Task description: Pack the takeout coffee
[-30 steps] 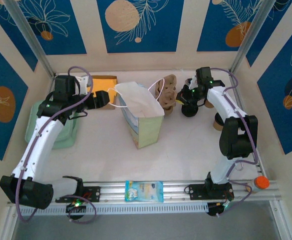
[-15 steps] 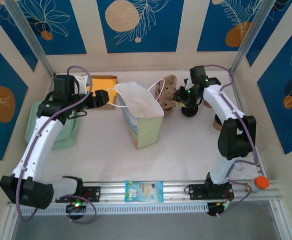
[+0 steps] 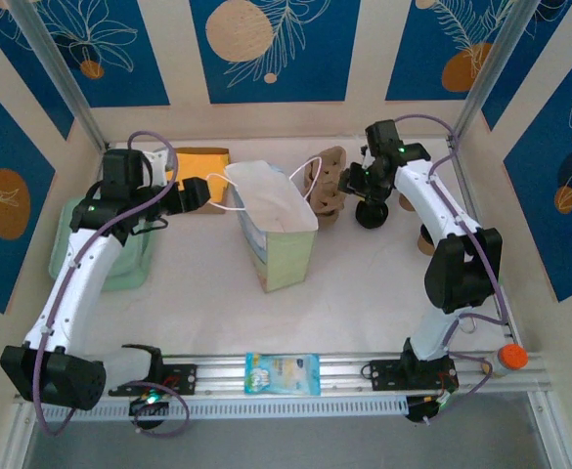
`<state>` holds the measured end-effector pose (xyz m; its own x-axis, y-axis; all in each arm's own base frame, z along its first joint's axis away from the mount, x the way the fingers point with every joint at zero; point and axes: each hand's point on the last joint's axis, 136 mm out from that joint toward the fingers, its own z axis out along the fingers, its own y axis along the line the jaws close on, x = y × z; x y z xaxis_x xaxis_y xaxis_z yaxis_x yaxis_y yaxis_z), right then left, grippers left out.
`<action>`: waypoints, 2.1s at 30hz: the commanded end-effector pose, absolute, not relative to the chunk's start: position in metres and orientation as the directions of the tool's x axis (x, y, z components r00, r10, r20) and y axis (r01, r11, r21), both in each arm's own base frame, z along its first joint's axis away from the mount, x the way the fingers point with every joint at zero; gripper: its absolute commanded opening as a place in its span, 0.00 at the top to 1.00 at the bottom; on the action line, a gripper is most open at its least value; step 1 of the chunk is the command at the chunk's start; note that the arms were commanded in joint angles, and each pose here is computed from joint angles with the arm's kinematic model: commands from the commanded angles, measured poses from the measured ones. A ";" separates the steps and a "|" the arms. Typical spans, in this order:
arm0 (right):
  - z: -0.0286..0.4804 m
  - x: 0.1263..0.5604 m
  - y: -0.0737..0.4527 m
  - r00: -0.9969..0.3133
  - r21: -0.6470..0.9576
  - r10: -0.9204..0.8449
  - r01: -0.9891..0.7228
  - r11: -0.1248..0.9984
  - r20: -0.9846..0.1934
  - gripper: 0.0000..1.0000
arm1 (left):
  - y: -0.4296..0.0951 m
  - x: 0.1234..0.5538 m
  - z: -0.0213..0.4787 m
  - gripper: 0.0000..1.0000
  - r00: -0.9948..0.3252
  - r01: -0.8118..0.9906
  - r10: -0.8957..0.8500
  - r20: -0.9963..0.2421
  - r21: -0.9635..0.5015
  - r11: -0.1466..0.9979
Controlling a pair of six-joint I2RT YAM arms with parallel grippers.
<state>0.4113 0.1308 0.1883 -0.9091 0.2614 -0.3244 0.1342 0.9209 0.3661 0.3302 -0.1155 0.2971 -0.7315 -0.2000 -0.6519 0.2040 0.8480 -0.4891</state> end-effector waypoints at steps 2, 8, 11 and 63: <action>0.218 0.417 0.129 -0.887 0.302 0.224 0.102 0.948 -0.404 0.53 | -0.112 0.327 0.309 0.20 -0.706 0.226 -0.208 -0.677 -0.493 0.840; 0.216 0.435 0.159 -0.909 0.282 0.148 0.035 0.959 -0.389 0.59 | -0.108 0.327 0.308 0.20 -0.704 0.217 -0.216 -0.677 -0.494 0.842; 0.205 0.444 0.178 -0.924 0.263 0.102 0.002 0.965 -0.368 0.59 | -0.106 0.327 0.308 0.20 -0.701 0.214 -0.220 -0.678 -0.495 0.842; 0.162 0.421 0.146 -0.942 0.367 0.199 0.089 0.926 -0.272 0.97 | -0.097 0.327 0.311 0.20 -0.691 0.217 -0.256 -0.676 -0.532 0.819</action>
